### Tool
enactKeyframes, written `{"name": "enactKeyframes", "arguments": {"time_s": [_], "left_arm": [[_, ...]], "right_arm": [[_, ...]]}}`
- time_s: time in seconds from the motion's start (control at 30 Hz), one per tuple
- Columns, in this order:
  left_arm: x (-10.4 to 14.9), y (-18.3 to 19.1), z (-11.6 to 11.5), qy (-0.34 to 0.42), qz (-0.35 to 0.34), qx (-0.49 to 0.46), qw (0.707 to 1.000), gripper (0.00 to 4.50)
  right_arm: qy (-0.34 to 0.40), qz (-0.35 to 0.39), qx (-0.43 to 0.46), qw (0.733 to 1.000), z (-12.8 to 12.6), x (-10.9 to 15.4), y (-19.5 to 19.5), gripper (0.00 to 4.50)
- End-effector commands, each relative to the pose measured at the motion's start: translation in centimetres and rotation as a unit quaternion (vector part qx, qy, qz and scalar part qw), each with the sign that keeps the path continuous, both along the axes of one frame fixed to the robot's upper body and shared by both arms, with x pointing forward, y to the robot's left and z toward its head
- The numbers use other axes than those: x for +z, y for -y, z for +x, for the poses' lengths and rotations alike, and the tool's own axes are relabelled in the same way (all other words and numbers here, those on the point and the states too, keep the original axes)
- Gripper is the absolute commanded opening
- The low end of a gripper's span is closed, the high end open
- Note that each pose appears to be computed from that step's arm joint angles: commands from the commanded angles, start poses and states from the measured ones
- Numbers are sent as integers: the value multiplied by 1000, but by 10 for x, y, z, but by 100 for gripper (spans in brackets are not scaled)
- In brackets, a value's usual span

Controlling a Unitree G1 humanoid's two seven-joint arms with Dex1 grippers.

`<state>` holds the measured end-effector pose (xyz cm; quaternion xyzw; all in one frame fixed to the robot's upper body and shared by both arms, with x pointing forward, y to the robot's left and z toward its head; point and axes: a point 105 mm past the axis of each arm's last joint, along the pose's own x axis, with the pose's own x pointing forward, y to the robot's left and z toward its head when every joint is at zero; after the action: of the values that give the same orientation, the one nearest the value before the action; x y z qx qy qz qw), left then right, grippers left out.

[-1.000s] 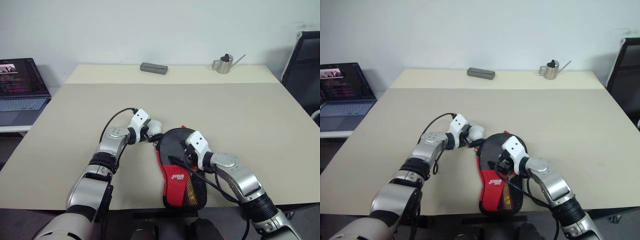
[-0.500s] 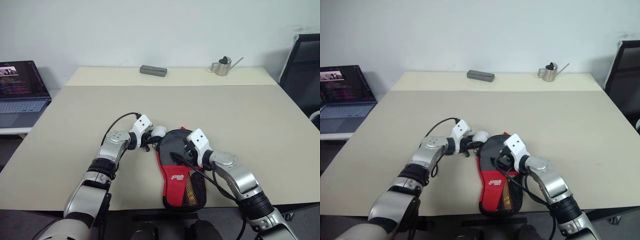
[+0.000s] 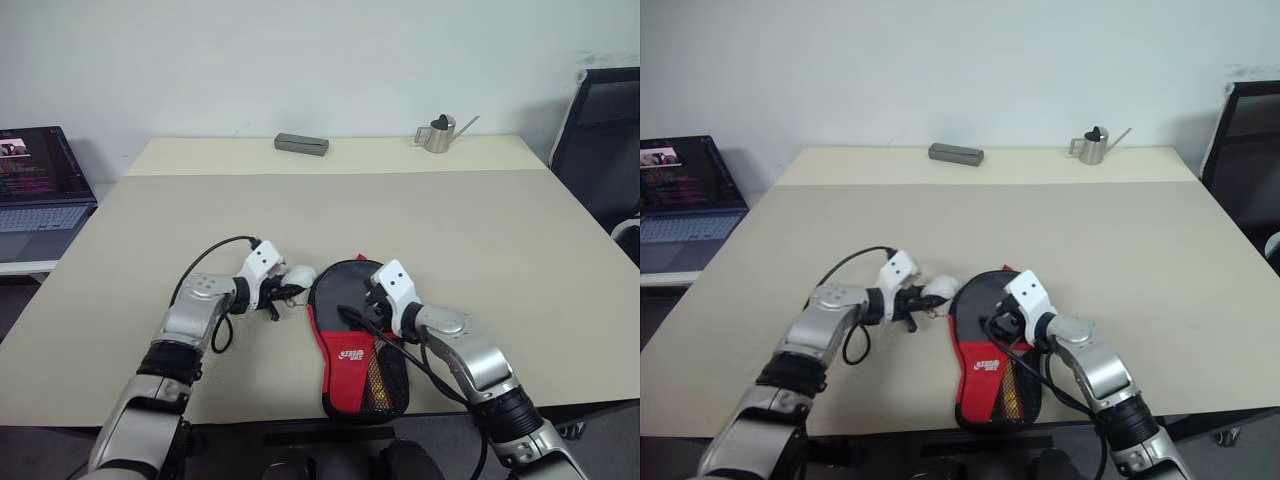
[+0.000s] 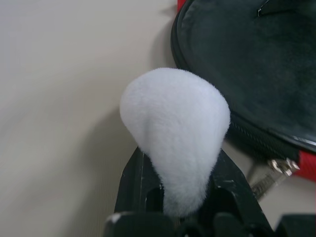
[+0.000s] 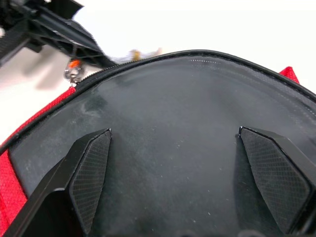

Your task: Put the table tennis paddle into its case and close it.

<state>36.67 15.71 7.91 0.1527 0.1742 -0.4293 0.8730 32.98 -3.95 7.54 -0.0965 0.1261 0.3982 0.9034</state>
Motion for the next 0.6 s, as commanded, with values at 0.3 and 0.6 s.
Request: {"name": "enactKeyframes", "arguments": {"time_s": [0.3,0.6], "left_arm": [[37,2,9,43,-25,19,999,45],[47,0,21,55,-4,9,998,45]], "right_arm": [[-85,-45,27,995,-9,-57,-9,450],[-130,-59,16,990,-17,-88,-5,450]]}}
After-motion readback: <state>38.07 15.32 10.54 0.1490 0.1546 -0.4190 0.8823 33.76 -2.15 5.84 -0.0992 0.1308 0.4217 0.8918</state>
